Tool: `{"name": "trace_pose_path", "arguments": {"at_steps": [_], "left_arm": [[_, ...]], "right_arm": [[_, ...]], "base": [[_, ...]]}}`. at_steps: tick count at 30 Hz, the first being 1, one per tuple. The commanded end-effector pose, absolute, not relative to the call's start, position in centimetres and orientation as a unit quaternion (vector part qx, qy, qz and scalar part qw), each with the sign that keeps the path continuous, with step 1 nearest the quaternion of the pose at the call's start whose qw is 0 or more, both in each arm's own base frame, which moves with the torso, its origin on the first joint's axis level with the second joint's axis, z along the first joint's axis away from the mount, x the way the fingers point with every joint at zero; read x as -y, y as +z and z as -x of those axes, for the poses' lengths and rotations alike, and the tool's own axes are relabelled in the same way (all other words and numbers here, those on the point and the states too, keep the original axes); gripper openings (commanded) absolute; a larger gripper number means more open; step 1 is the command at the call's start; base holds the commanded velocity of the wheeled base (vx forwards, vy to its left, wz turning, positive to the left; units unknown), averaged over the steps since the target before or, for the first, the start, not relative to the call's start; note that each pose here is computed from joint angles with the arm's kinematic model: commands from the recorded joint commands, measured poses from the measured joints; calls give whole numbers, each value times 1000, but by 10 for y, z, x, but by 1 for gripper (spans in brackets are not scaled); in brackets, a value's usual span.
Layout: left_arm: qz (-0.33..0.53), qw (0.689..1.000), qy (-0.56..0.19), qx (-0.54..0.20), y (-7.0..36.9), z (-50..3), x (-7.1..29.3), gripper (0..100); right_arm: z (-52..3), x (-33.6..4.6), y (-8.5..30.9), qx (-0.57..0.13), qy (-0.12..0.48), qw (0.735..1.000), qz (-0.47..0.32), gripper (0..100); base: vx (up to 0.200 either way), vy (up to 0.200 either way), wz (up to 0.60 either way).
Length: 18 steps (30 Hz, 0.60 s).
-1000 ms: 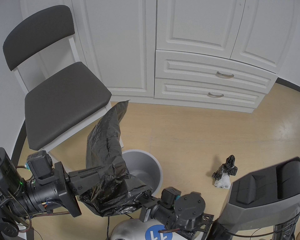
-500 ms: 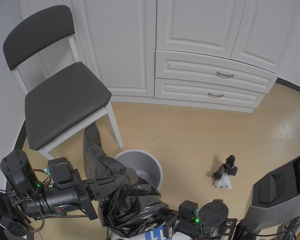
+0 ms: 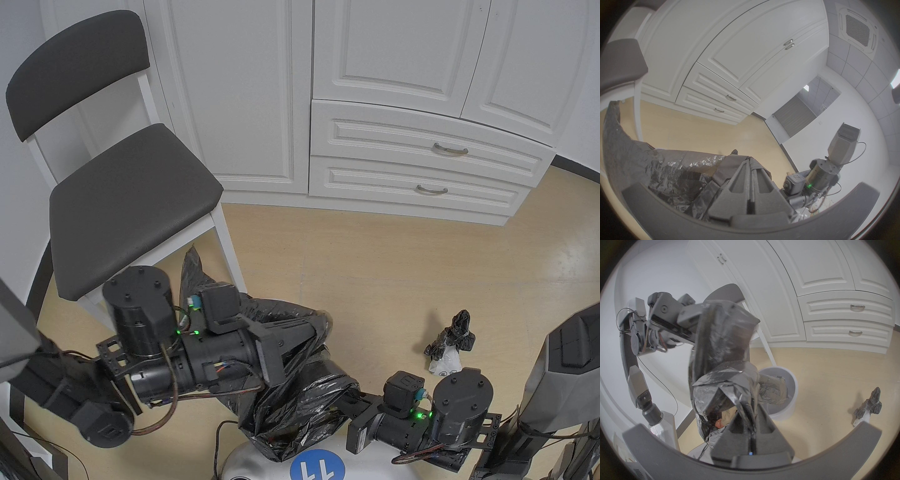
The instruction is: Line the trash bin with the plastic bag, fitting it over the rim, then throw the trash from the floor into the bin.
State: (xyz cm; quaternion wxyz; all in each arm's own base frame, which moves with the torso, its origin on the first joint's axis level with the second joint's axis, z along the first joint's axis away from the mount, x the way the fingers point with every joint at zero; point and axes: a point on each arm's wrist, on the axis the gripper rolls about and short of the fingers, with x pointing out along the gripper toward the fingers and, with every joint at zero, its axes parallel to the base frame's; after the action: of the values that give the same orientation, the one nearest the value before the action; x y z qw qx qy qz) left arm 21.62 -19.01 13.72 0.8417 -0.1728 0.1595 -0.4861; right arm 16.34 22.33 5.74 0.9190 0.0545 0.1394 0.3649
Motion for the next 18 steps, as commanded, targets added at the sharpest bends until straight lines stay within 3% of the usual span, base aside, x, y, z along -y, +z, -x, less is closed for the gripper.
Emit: {"name": "trace_pose_path", "arguments": {"at_steps": [1,8,18], "left_arm": [[200,832,-487,-175,84,-252,228,0],[229,831,-486,-143,63,-269,247,0],[257,827,-488,-112,83,-249,279,0]], "right_arm": [[-161,-217,71,-117,370,919,-69,0],[-160,-216,73,-113,371,919,-65,0],[-140,-208,88,-87,398,912,-40,0]], "base": [[0,0,0],[0,0,0],[0,0,0]]}}
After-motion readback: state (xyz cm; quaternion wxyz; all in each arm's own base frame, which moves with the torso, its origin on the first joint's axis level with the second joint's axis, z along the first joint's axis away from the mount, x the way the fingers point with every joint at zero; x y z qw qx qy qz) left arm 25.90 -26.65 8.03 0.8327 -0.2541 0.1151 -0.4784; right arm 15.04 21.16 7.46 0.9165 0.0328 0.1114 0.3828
